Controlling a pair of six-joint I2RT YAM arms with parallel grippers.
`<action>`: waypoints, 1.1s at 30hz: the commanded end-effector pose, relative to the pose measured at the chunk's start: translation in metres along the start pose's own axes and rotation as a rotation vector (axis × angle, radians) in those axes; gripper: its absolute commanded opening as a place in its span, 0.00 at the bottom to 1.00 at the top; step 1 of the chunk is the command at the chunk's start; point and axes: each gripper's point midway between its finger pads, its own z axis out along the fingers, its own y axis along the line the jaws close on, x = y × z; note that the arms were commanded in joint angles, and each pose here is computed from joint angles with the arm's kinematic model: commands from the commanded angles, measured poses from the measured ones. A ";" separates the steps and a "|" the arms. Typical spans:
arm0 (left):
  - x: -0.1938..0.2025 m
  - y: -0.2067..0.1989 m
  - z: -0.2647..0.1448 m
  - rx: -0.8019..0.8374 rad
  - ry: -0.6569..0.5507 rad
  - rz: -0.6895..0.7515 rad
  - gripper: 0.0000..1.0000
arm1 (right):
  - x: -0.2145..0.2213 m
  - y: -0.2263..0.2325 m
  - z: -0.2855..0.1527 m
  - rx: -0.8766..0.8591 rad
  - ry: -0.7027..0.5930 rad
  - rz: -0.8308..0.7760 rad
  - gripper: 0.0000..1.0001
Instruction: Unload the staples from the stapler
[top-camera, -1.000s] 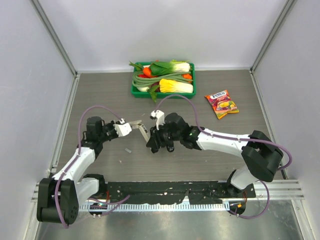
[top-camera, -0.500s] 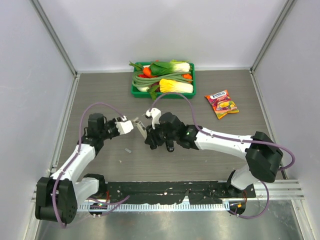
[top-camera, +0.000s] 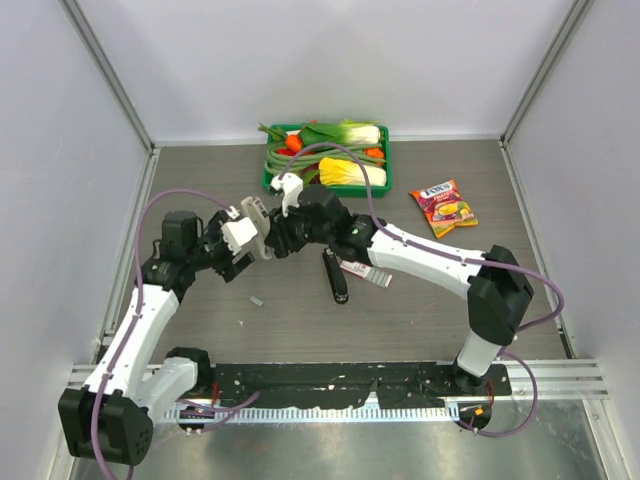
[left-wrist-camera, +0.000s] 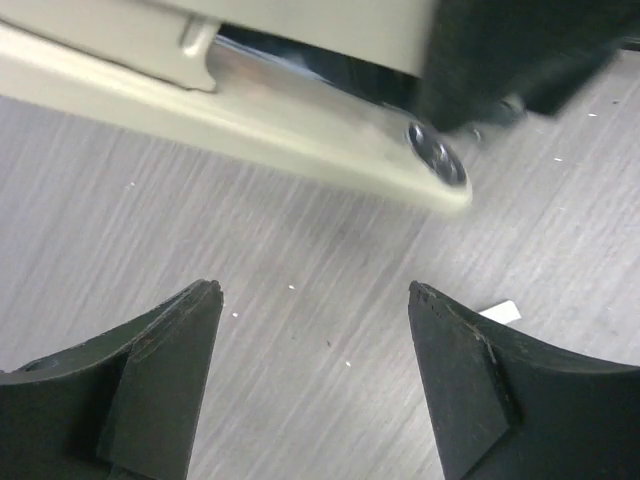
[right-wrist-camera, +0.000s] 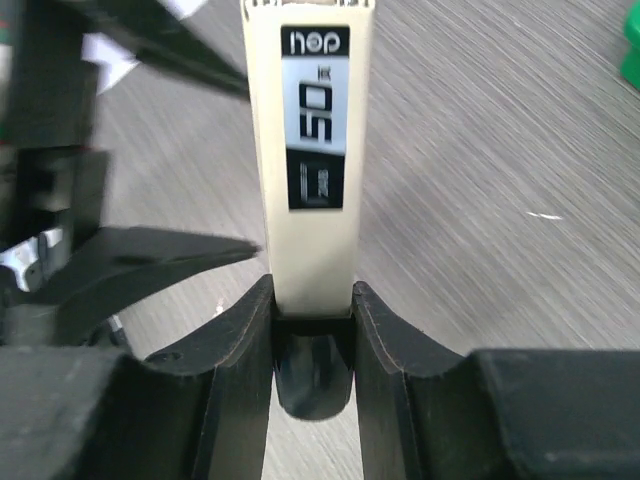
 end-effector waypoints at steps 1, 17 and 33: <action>-0.008 -0.013 -0.023 0.015 0.031 -0.146 0.99 | -0.038 -0.023 0.004 0.045 -0.061 -0.010 0.01; -0.024 0.071 -0.030 -0.151 -0.022 -0.613 1.00 | 0.017 -0.052 0.072 0.137 0.170 -0.067 0.01; -0.040 0.087 -0.046 -0.219 -0.133 -0.755 1.00 | 0.048 -0.081 0.150 0.291 0.295 -0.077 0.27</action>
